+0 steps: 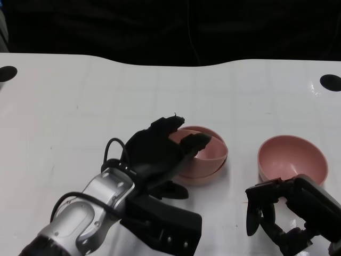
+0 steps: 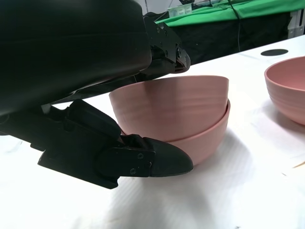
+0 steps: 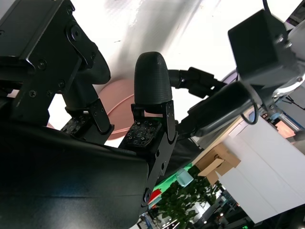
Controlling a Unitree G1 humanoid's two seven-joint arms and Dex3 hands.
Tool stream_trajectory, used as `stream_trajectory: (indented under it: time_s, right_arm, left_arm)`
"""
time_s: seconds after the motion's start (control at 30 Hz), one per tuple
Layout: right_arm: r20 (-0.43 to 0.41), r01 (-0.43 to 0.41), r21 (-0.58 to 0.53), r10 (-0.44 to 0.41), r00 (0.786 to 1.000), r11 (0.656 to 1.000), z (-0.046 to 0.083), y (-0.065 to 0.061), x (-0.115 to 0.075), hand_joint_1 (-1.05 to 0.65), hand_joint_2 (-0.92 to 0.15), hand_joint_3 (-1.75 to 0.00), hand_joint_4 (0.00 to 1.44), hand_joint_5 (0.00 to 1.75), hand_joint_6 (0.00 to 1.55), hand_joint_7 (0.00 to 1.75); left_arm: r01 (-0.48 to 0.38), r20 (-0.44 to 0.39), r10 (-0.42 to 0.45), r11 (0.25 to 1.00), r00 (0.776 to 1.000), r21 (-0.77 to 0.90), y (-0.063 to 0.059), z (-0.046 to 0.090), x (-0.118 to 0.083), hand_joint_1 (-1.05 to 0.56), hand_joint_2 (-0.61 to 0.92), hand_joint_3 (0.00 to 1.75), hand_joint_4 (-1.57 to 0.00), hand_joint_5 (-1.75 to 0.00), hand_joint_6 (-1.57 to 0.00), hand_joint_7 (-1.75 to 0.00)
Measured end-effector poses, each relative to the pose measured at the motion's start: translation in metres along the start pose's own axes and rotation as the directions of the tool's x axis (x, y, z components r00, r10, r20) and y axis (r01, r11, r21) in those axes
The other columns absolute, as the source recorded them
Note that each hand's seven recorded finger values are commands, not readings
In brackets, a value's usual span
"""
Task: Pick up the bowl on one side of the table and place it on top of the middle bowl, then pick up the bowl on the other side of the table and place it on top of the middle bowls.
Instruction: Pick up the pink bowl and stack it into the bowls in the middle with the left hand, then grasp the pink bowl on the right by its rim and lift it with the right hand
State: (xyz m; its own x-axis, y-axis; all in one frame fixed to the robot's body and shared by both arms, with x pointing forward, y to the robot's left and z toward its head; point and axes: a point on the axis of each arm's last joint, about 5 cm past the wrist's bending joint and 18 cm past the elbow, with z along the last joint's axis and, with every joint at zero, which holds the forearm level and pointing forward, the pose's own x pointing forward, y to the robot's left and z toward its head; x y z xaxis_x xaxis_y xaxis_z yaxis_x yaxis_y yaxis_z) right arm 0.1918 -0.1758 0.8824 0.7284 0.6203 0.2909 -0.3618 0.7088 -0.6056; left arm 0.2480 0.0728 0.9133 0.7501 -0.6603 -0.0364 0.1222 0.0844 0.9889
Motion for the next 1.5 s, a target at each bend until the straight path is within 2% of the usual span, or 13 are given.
stream_trajectory:
  time_s: [0.3, 0.33, 0.37, 0.47, 0.9, 1.1, 1.23, 1.5]
  right_arm:
    - [0.0, 0.0, 0.001, 0.0, 1.0, 1.0, 0.0, 0.0, 0.0, 0.17, -0.14, -1.58, 0.96, 1.67, 0.92, 1.28]
    - [0.0, 0.0, 0.001, 0.0, 1.0, 1.0, 0.0, 0.0, 0.0, 0.15, -0.14, -1.58, 0.96, 1.67, 0.92, 1.27]
    - [0.001, 0.0, 0.0, 0.0, 1.0, 1.0, 0.0, 0.0, 0.0, 0.15, -0.14, -1.57, 0.96, 1.67, 0.92, 1.27]
    - [0.001, -0.002, -0.002, 0.002, 1.0, 1.0, 0.0, 0.0, 0.0, 0.13, -0.15, -1.56, 0.96, 1.67, 0.92, 1.27]
    - [0.003, -0.003, -0.005, 0.003, 1.0, 1.0, 0.0, 0.0, 0.001, 0.15, -0.14, -1.57, 0.96, 1.66, 0.93, 1.26]
    - [0.003, -0.003, -0.004, 0.003, 1.0, 1.0, -0.001, 0.0, 0.001, 0.14, -0.14, -1.55, 0.96, 1.67, 0.93, 1.26]
    - [0.003, -0.003, -0.005, 0.003, 1.0, 1.0, -0.001, 0.0, 0.001, 0.15, -0.15, -1.55, 0.96, 1.68, 0.94, 1.26]
    - [0.002, -0.002, -0.004, 0.002, 1.0, 1.0, -0.001, 0.0, 0.001, 0.15, -0.14, -1.59, 0.97, 1.64, 0.94, 1.25]
  left_arm:
    - [0.008, -0.015, -0.008, 1.0, 1.0, -0.029, -0.005, -0.002, -0.006, -0.79, 0.92, 0.47, 0.0, -0.01, -0.07, 0.0]
    - [0.012, -0.013, -0.013, 0.998, 1.0, -0.058, -0.005, -0.003, -0.006, -0.72, 0.92, 0.61, -0.01, -0.01, -0.04, -0.01]
    - [0.028, -0.006, -0.028, 0.995, 1.0, -0.101, -0.005, -0.004, -0.008, -0.69, 0.92, 0.66, -0.01, -0.01, -0.03, -0.01]
    - [0.097, 0.008, -0.098, 0.977, 0.995, -0.191, -0.009, -0.008, -0.014, -0.67, 0.92, 0.72, -0.01, -0.01, -0.03, -0.01]
    - [0.174, 0.019, -0.175, 0.95, 0.984, -0.258, -0.018, -0.016, -0.018, -0.68, 0.92, 0.73, 0.0, 0.0, -0.01, 0.0]
    - [0.075, 0.037, -0.068, 0.964, 0.997, -0.254, -0.013, -0.017, -0.02, -0.68, 0.92, 0.7, 0.0, 0.0, 0.0, 0.0]
    - [-0.022, 0.052, 0.035, 0.972, 0.998, -0.234, 0.0, -0.019, -0.022, -0.68, 0.92, 0.68, 0.0, 0.0, 0.0, 0.0]
    - [-0.095, 0.046, 0.107, 0.971, 0.993, -0.217, 0.013, -0.019, -0.035, -0.67, 0.92, 0.61, 0.0, 0.0, -0.01, 0.0]
